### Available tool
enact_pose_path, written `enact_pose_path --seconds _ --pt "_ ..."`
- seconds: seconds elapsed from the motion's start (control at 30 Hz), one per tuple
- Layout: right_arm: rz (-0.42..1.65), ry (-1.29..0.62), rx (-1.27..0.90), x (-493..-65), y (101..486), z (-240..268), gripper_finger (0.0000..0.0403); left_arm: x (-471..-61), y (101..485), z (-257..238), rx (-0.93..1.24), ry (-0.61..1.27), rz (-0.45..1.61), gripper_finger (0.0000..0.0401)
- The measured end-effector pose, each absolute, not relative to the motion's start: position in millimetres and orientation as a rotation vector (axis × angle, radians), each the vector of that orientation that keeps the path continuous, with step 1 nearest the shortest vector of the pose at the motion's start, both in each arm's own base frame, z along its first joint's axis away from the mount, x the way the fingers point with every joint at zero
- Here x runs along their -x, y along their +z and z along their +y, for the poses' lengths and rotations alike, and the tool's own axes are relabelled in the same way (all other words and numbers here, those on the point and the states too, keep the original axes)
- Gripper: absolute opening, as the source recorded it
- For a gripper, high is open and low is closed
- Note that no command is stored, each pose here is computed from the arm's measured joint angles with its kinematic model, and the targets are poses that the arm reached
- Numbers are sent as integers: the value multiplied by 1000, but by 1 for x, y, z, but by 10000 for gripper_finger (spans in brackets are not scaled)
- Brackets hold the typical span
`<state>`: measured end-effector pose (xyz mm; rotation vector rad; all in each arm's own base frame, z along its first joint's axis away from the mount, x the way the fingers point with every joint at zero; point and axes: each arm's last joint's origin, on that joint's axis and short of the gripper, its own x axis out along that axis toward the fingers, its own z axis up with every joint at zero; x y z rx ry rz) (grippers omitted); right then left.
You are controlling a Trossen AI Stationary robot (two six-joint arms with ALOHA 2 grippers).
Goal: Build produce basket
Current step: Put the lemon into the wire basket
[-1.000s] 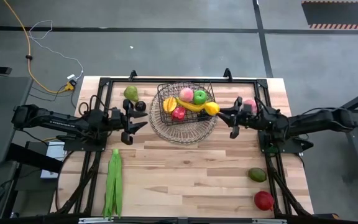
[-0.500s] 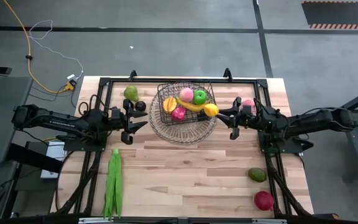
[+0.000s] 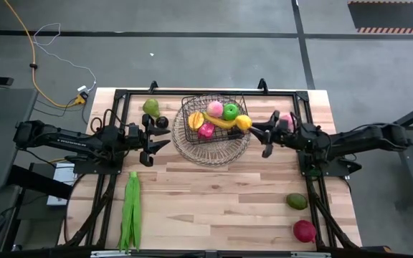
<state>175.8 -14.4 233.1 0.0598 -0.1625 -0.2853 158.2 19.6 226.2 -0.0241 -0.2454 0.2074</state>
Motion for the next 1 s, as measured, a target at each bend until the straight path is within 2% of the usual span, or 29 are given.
enact_pose_path --seconds 0.23,0.47,0.8,1.0 --pt "-75 -423 -89 -198 229 -26 69 -158 226 20 24 208 -247 158" --pt "202 -521 -129 -243 228 -56 69 -158 226 20 24 207 -247 158" --pt "611 -458 -369 -290 241 -99 69 -158 226 20 24 207 -246 158" --pt "781 -346 -511 -309 251 -114 69 -158 226 20 23 207 -246 158"
